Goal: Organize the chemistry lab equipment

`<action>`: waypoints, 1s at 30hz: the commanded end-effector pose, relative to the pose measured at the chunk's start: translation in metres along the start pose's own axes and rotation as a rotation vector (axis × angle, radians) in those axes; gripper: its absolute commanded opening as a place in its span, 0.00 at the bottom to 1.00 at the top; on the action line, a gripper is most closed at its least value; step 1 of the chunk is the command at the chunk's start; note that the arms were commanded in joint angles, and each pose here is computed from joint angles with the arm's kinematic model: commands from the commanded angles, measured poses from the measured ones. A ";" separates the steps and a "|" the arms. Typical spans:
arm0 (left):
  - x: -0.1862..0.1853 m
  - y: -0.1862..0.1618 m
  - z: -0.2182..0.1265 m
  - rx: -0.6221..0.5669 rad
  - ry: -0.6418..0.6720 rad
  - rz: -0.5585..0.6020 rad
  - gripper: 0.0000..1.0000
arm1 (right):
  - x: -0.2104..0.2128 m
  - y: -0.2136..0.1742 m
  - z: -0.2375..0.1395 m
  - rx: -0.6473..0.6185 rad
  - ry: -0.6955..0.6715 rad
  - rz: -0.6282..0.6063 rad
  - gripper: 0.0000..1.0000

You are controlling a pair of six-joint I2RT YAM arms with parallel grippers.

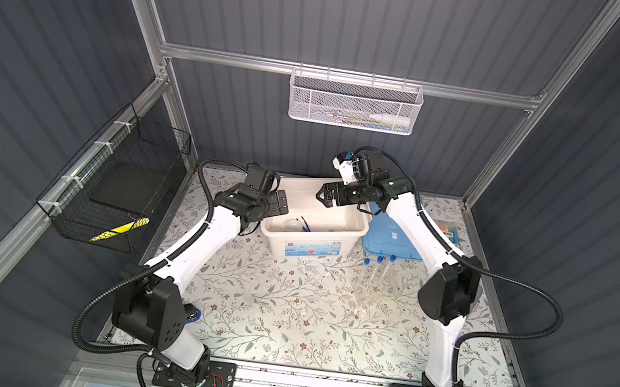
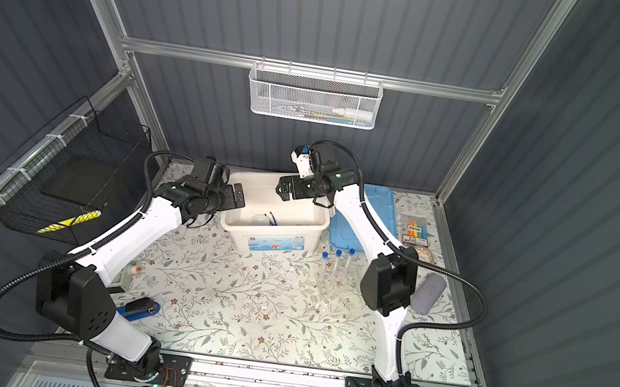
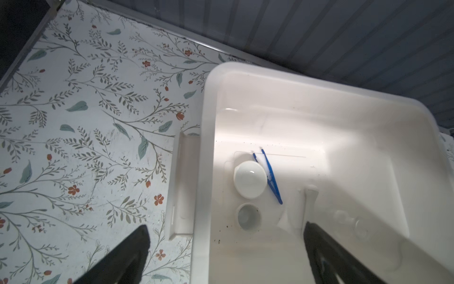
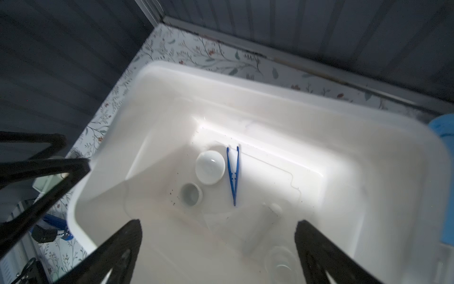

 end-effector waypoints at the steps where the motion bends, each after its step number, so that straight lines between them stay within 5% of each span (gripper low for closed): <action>1: -0.007 0.018 -0.007 -0.058 0.022 0.036 1.00 | -0.011 0.012 -0.016 -0.055 -0.013 0.055 0.99; 6: -0.021 0.020 -0.008 -0.066 0.021 0.067 1.00 | -0.038 0.036 -0.063 -0.176 -0.048 0.125 0.99; 11: -0.035 0.024 -0.006 -0.072 0.005 0.101 1.00 | -0.104 0.034 -0.100 -0.235 -0.222 0.242 0.95; 20: -0.048 0.032 0.002 -0.071 -0.028 0.136 1.00 | -0.249 -0.018 -0.139 -0.162 -0.592 0.498 0.82; 30: -0.051 0.033 0.008 -0.054 -0.031 0.139 1.00 | -0.328 -0.053 -0.130 -0.057 -0.715 0.579 0.71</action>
Point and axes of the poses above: each gripper's point midway between its finger pads, its own z axis out along the fingers, its own x axis along the line the jaws close on, y = z × x, the point moved 7 cm from there along -z, back along the fingers, and after that the axes turned 15 degrees about z, right-handed, at the moved point
